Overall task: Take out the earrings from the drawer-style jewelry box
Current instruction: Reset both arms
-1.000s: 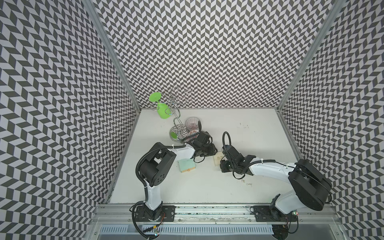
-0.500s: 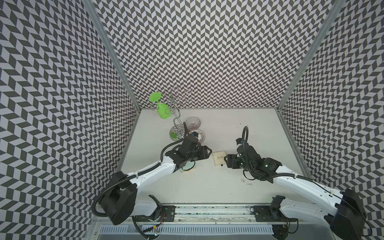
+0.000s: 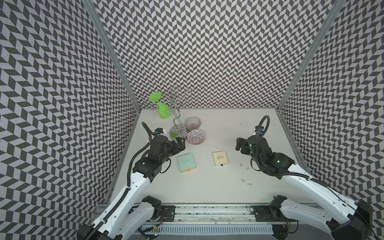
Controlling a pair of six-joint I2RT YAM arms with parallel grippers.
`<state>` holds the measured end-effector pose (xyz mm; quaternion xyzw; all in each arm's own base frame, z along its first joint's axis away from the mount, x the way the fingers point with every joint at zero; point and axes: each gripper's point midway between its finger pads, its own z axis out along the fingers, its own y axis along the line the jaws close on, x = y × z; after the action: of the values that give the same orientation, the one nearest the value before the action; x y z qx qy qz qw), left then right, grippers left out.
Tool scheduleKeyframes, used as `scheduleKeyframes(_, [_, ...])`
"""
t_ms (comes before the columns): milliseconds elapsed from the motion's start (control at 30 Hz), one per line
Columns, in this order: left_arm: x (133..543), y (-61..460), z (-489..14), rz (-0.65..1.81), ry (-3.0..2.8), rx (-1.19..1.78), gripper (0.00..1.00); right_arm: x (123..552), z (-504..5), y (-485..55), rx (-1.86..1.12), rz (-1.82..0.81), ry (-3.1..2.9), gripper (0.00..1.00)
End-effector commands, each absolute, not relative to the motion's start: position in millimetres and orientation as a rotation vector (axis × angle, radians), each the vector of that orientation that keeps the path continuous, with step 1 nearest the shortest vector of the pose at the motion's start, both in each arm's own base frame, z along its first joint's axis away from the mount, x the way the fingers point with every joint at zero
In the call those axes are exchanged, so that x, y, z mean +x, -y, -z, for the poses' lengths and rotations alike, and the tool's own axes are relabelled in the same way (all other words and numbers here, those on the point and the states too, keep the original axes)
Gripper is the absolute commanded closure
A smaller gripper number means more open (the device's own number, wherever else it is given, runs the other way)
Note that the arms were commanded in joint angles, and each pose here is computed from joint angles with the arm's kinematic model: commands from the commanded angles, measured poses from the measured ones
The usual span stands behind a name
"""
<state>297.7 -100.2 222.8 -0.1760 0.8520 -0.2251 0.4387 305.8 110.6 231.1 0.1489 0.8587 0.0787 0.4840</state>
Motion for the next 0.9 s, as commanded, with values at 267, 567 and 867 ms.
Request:
scheduleKeyframes(267, [298,-12,-177,0.016,-1.895,-0.730,0.00,338,-216,-9,0.634,0.062,-1.695,0.01])
scheduleKeyframes(567, [309,-58,-167,-0.227,-1.724,-0.614,0.00,375,-174,18,0.462,0.375,-1.770,0.01])
scheduleKeyframes(867, [342,-70,-155,-0.353,-1.684,-0.465,0.01,381,-151,8,0.250,0.295,-1.718,0.01])
